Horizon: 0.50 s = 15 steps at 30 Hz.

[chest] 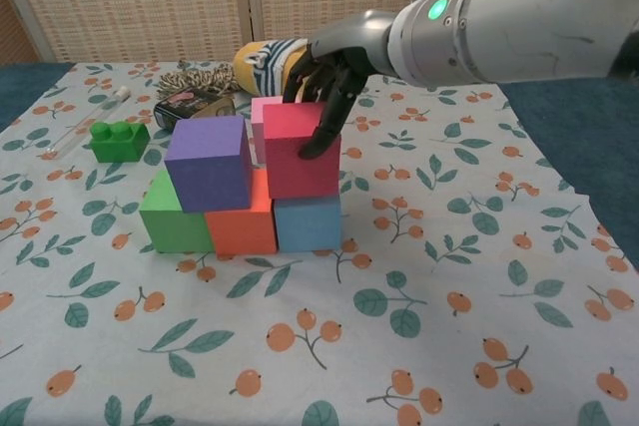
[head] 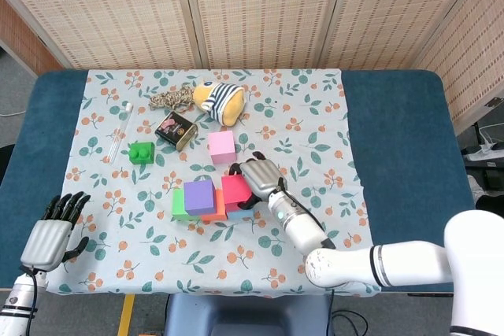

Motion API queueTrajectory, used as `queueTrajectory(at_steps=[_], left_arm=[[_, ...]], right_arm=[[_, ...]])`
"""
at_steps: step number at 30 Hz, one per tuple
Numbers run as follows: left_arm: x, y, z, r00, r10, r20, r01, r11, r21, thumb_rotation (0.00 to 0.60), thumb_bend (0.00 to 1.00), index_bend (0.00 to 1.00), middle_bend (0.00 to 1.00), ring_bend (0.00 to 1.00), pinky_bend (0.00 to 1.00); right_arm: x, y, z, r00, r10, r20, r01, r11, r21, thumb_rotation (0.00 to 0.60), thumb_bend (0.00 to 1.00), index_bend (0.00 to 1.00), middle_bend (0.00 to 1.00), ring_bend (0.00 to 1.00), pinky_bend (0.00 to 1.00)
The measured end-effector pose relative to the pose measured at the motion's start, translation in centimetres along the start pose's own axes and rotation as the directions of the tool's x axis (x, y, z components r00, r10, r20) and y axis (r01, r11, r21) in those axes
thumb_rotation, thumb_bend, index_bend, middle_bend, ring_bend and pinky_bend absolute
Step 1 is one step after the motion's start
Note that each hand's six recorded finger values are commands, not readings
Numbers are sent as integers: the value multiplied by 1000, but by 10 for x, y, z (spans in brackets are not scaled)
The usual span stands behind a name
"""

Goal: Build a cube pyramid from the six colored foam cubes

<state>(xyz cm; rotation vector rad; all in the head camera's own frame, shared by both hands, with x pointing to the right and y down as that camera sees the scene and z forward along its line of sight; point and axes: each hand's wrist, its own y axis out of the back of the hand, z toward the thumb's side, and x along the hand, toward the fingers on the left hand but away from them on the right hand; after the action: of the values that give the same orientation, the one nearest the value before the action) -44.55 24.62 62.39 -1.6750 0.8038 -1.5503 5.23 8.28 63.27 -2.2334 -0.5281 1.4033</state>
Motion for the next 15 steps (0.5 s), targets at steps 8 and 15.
queueTrajectory(at_steps=[8,15], left_arm=[[-1,2,-1,1000,3,4,-3,1000,-9,600,353,0,35,0,47],[-2,4,-2,1000,8,4,-8,1000,-14,600,354,0,35,0,47]], right_arm=[[-7,-9,12,1000,2,11,-2,1000,7,600,421,578,461,208,17],[-10,-9,17,1000,1,24,-1,1000,-23,600,424,573,461,208,17]])
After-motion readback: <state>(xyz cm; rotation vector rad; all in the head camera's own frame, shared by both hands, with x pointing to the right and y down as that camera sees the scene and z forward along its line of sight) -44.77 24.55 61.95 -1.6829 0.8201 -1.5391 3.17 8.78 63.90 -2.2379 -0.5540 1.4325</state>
